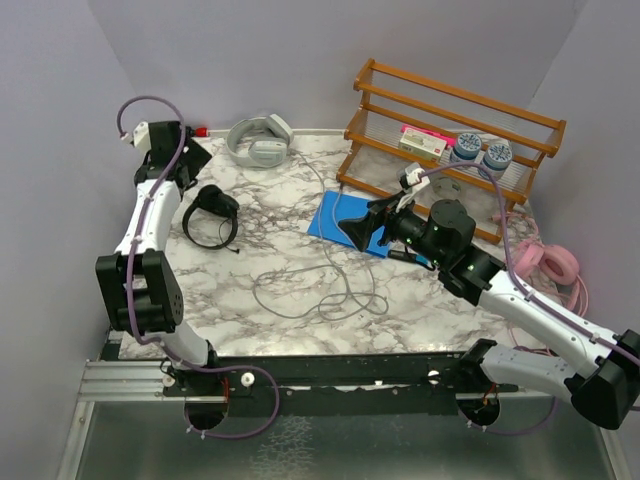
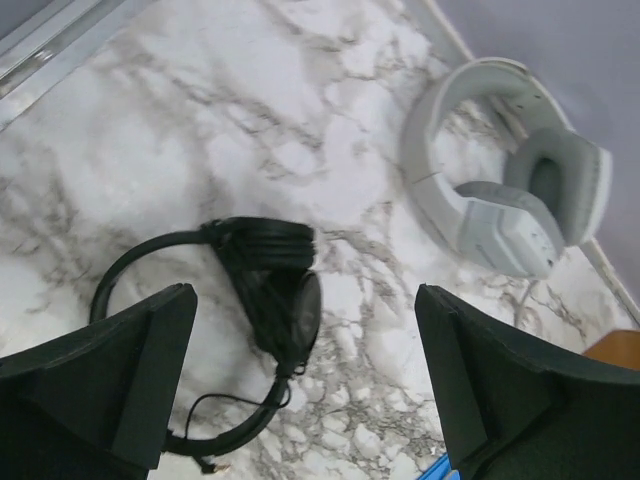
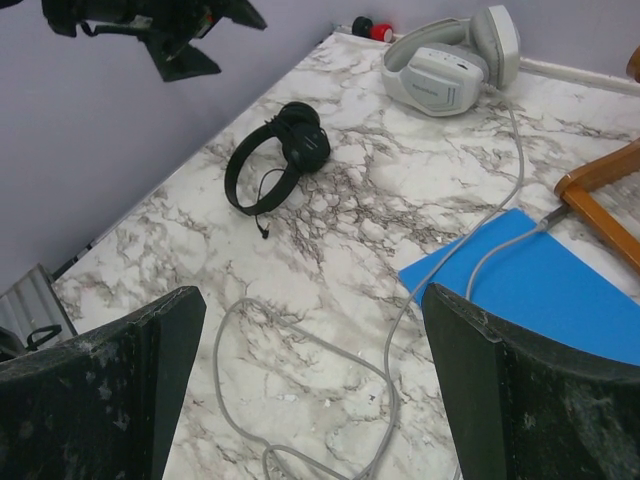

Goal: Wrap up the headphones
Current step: Place the headphones at the corner of the board, then pick up the headphones from the corner of the board.

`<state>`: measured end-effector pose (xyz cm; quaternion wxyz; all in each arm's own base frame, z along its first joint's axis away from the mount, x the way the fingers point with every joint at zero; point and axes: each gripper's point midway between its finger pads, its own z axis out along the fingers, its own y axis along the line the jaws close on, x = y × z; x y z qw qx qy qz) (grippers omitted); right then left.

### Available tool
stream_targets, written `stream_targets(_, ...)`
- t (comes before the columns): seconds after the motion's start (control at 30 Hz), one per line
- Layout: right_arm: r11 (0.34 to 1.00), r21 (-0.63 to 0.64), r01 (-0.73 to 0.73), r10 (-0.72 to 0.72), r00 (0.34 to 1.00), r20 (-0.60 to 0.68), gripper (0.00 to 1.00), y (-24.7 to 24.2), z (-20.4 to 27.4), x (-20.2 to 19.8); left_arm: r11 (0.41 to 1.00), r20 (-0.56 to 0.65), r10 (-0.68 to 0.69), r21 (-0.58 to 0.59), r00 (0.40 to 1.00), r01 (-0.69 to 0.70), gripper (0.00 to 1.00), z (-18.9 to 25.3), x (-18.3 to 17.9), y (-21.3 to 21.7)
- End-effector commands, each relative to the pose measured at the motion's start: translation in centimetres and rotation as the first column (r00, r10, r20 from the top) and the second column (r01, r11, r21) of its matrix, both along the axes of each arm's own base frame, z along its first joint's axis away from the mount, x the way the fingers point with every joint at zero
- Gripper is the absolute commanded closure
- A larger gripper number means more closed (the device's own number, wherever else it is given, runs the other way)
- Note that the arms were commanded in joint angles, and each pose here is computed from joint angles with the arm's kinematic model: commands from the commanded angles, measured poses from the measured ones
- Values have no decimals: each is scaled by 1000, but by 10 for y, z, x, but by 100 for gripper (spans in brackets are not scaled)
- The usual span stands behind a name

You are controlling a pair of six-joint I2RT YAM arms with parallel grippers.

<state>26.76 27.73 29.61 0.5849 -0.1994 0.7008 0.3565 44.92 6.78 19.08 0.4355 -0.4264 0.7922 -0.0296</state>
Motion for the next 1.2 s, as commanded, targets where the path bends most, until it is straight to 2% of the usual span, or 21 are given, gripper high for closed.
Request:
stream_targets(0.0, 1000, 16, -25, 25, 1000, 1, 0, 5, 1, -3, 973, 20, -231, 31, 973, 230, 1, 5, 50, -39)
stream_targets(0.1, 999, 24, -21, 21, 1000, 10, 0, 2, 7, -5, 977, -16, -213, -25, 977, 213, 2, -6, 75, -45)
stream_targets(0.3, 1000, 15, 5, -5, 1000, 14, 0, -7, 7, -7, 951, -66, -308, -8, 949, 308, 5, -14, 128, -65)
stream_targets(0.37, 1000, 14, 5, -5, 1000, 7, 0, -8, 7, -9, 959, -74, -281, 6, 957, 282, 5, -21, 142, -65)
stream_targets(0.53, 1000, 20, -6, 6, 1000, 12, 0, -10, 15, -14, 993, -85, -121, -13, 989, 120, 8, -54, 162, -51)
stream_targets(0.67, 1000, 12, 13, -13, 1000, 16, 0, -13, 19, -12, 995, -93, -98, -10, 991, 97, 9, -77, 179, -48)
stream_targets(1.03, 1000, -9, 25, -25, 1000, -5, 0, -4, 8, 1, 987, -95, -155, 18, 983, 158, 29, -128, 209, -50)
stream_targets(1.1, 1000, -10, 21, -21, 1000, -9, 0, -1, 6, 3, 985, -89, -171, 8, 981, 172, 38, -133, 212, -54)
stream_targets(1.17, 1000, -14, 19, -19, 1000, -12, 0, 1, 5, 5, 982, -80, -187, -5, 979, 187, 51, -134, 214, -57)
